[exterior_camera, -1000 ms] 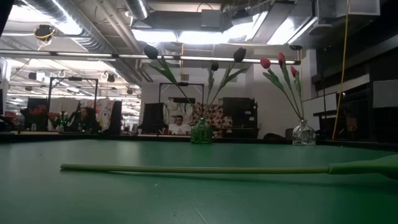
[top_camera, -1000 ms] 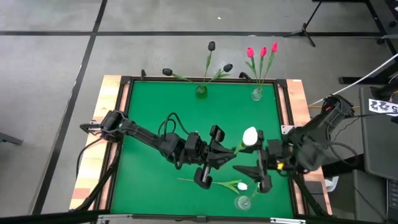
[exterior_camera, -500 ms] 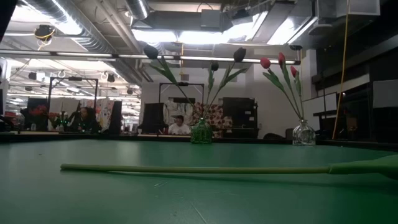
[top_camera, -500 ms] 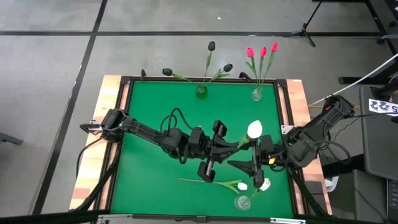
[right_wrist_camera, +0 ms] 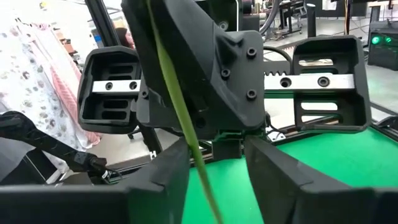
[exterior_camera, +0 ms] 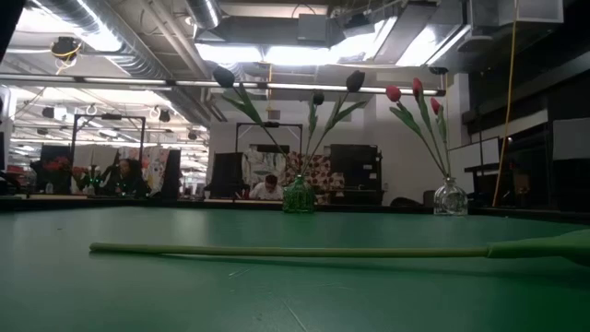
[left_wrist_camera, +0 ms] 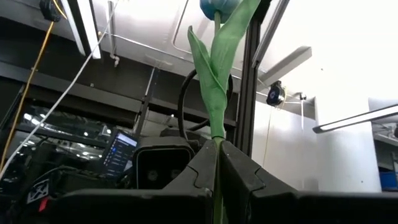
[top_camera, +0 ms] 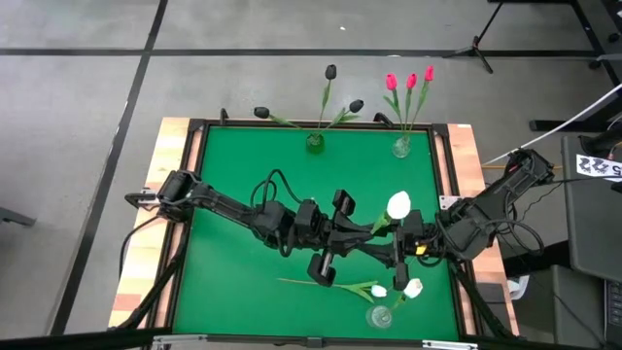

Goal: Sort flowers into vase by color
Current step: Put the white tulip into the bottom transparent vase

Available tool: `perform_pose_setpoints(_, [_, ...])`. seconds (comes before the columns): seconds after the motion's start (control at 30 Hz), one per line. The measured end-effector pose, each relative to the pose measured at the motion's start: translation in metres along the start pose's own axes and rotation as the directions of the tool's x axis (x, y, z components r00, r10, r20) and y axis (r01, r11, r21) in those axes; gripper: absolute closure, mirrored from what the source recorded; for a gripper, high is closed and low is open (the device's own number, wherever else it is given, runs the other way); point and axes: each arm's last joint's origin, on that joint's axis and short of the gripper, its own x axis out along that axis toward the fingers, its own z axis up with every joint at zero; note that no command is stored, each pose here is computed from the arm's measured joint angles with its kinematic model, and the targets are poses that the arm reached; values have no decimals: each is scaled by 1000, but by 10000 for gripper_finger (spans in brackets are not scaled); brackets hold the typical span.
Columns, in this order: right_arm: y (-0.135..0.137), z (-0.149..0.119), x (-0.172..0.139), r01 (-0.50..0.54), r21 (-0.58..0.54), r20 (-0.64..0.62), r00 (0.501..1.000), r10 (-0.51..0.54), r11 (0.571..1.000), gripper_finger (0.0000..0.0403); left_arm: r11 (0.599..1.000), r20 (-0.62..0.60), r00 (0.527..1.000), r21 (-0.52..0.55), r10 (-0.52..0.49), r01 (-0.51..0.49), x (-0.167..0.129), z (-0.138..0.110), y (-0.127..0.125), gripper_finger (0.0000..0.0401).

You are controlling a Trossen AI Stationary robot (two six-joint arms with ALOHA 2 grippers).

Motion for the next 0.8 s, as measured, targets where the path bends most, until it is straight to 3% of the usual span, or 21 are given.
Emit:
perform_pose_setpoints(0.27, [1, 0, -1, -20, -16, -8, 1000, 20, 1000, 390, 1000, -3, 1000, -9, -13, 13, 0, 0, -3, 393])
perform_pose_setpoints(0.57, [8, -4, -9, 18, -74, -1, 1000, -19, 997, 395, 1000, -70, 997, -5, -15, 15, 0, -6, -6, 389])
perform_pose_setpoints(0.7, [20, -1, -24, 96, -122, 44, 995, -91, 988, 398, 999, -132, 991, 39, -24, 30, 1, -1, -10, 357])
perform_pose_setpoints(0.8, [29, 9, -41, 166, -100, 102, 982, -156, 981, 399, 994, -244, 969, 92, -27, 51, 0, -1, -12, 322])
